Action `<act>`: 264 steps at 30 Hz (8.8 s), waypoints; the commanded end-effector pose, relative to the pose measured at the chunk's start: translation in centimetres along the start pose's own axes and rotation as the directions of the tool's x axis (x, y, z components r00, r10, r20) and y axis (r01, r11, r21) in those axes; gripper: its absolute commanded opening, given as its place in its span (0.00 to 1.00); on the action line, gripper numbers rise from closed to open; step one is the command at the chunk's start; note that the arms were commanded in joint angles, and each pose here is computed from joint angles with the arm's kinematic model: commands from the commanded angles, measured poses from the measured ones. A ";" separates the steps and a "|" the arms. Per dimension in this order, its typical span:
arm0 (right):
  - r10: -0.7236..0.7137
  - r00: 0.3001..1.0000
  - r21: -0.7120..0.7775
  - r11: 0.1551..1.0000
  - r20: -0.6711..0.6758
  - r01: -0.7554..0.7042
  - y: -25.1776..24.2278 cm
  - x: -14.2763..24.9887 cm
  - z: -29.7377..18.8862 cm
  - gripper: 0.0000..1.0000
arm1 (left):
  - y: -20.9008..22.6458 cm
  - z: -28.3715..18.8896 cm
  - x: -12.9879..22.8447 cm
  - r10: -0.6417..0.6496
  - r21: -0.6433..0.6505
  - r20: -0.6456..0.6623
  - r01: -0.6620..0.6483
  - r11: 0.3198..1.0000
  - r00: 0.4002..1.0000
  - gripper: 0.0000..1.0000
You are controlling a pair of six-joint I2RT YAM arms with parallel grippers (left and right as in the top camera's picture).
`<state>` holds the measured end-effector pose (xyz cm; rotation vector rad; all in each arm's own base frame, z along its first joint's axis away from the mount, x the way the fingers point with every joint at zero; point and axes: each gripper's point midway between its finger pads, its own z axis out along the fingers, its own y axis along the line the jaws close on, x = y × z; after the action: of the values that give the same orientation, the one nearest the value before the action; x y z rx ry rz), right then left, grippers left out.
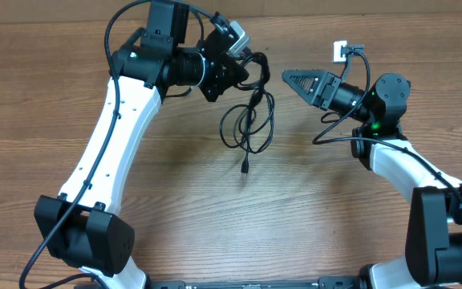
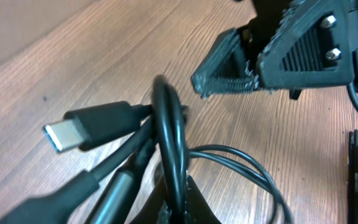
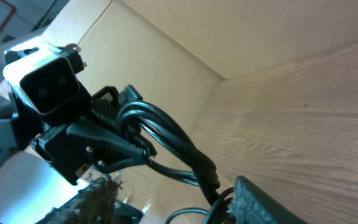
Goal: Untangle cables
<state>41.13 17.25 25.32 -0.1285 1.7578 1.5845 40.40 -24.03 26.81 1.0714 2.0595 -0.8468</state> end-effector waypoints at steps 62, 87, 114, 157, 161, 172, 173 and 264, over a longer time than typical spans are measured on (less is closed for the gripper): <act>-0.440 0.896 -0.039 0.898 -0.055 0.438 0.7 1.6 1.0 0.22 | -6.4 2.1 -0.7 -0.257 0.195 -0.066 0.265 0.944 0.964 0.04; -0.422 0.893 -0.178 0.901 -0.155 0.395 2.1 4.3 0.6 0.04 | 3.1 1.3 0.6 -0.443 -0.358 0.040 0.427 0.830 0.895 0.04; -0.032 0.999 0.214 0.976 -0.008 0.033 -4.7 1.3 0.0 0.04 | 3.2 1.2 1.5 -0.432 -0.384 0.002 0.400 0.832 0.902 0.04; -0.565 0.808 -0.200 0.822 -0.166 0.533 0.8 5.4 0.2 0.40 | -6.9 2.0 0.9 -0.237 0.189 -0.124 0.258 0.948 0.963 0.04; -0.576 0.801 -0.216 0.813 -0.166 0.540 1.2 5.7 0.6 0.39 | -6.9 2.0 0.9 -0.239 0.193 -0.125 0.260 0.946 0.963 0.04; -0.587 0.794 -0.224 0.805 -0.161 0.549 1.4 5.8 0.7 0.04 | -7.0 2.0 0.8 -0.239 0.197 -0.123 0.260 0.945 0.963 0.04; -0.586 0.794 -0.224 0.805 -0.161 0.549 1.4 5.8 0.7 0.04 | -7.0 2.0 0.8 -0.239 0.196 -0.123 0.260 0.945 0.963 0.04; -0.571 0.791 -0.340 0.805 -0.218 0.487 2.1 8.2 -0.2 0.04 | 3.7 0.6 3.9 -0.385 -0.457 -0.107 0.299 0.838 0.917 0.04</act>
<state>36.14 20.39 20.83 -0.8602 1.6139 1.3356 39.79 -23.25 22.37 0.6742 2.5055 -0.5518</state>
